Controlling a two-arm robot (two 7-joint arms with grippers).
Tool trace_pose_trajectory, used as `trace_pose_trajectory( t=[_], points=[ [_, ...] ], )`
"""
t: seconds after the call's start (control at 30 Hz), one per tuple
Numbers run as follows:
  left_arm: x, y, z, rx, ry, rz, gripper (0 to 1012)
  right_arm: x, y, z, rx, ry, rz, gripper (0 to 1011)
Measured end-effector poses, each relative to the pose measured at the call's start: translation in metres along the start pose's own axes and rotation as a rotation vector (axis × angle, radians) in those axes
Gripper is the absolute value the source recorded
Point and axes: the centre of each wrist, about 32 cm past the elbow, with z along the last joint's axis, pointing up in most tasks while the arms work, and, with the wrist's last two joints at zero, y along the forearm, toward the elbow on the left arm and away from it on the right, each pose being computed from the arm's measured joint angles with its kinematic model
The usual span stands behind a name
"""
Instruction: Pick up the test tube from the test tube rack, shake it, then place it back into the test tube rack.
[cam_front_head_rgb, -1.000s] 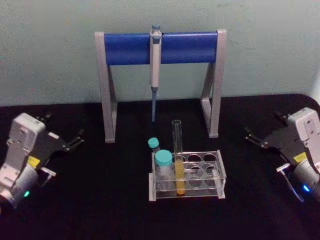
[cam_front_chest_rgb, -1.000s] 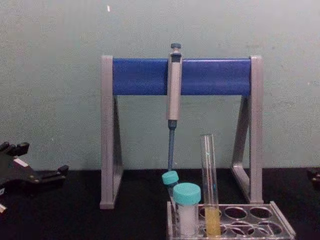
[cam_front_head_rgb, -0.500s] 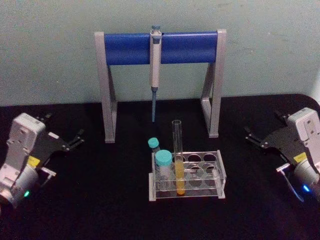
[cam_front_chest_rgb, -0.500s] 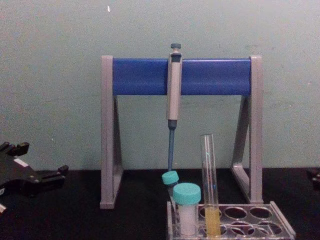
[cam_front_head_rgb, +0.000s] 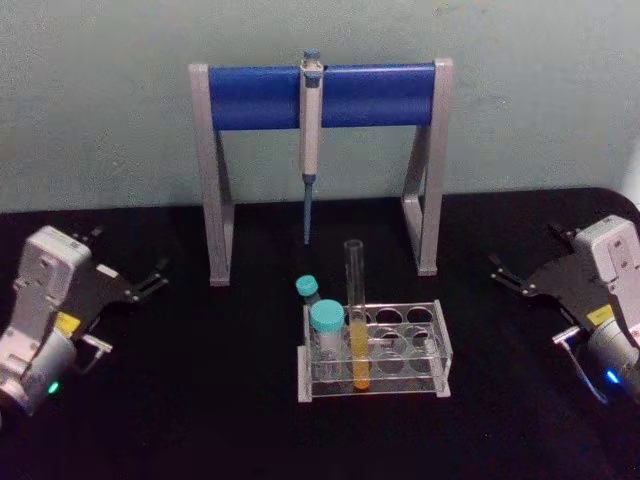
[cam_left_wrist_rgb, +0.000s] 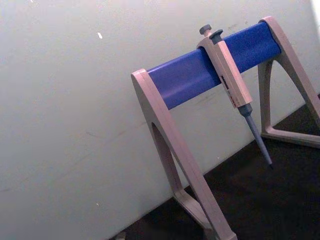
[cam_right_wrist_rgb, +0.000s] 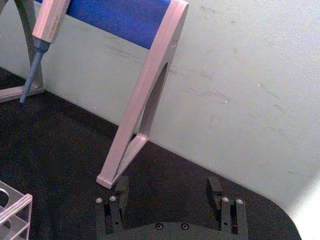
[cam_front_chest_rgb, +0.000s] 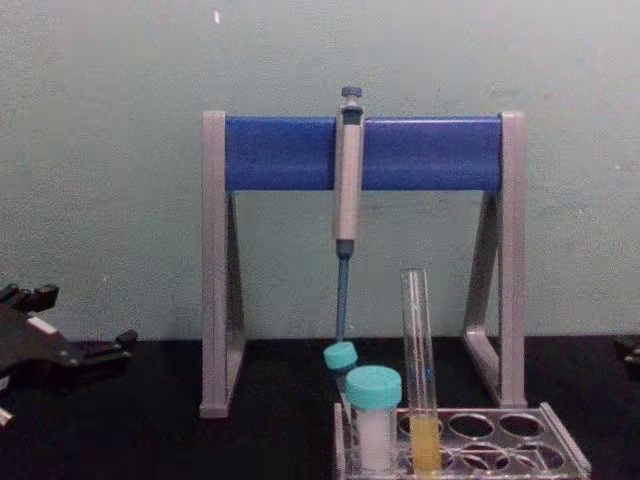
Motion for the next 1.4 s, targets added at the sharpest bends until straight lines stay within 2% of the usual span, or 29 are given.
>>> trace_pose_trajectory(
  t=[0.3, 0.53, 0.73, 0.97, 1.1, 1.4],
  points=[
    [0.0000, 0.0000, 0.0000, 0.000, 0.000, 0.000, 1001, 0.000, 0.000, 0.000, 0.000, 0.000, 0.000, 1000],
    [0.0000, 0.0000, 0.0000, 0.000, 0.000, 0.000, 1001, -0.004, -0.006, 0.004, 0.008, 0.018, 0.029, 1000],
    [0.0000, 0.0000, 0.0000, 0.000, 0.000, 0.000, 1001, -0.011, -0.016, 0.010, 0.010, 0.089, 0.083, 1000],
    [0.0000, 0.0000, 0.0000, 0.000, 0.000, 0.000, 1001, -0.022, -0.030, 0.020, 0.017, 0.232, 0.194, 1000],
    [0.0000, 0.0000, 0.0000, 0.000, 0.000, 0.000, 1001, -0.028, -0.035, 0.025, 0.025, 0.295, 0.254, 1000],
    [0.0000, 0.0000, 0.0000, 0.000, 0.000, 0.000, 1001, -0.039, -0.036, 0.035, 0.038, 0.391, 0.392, 1000]
  ],
)
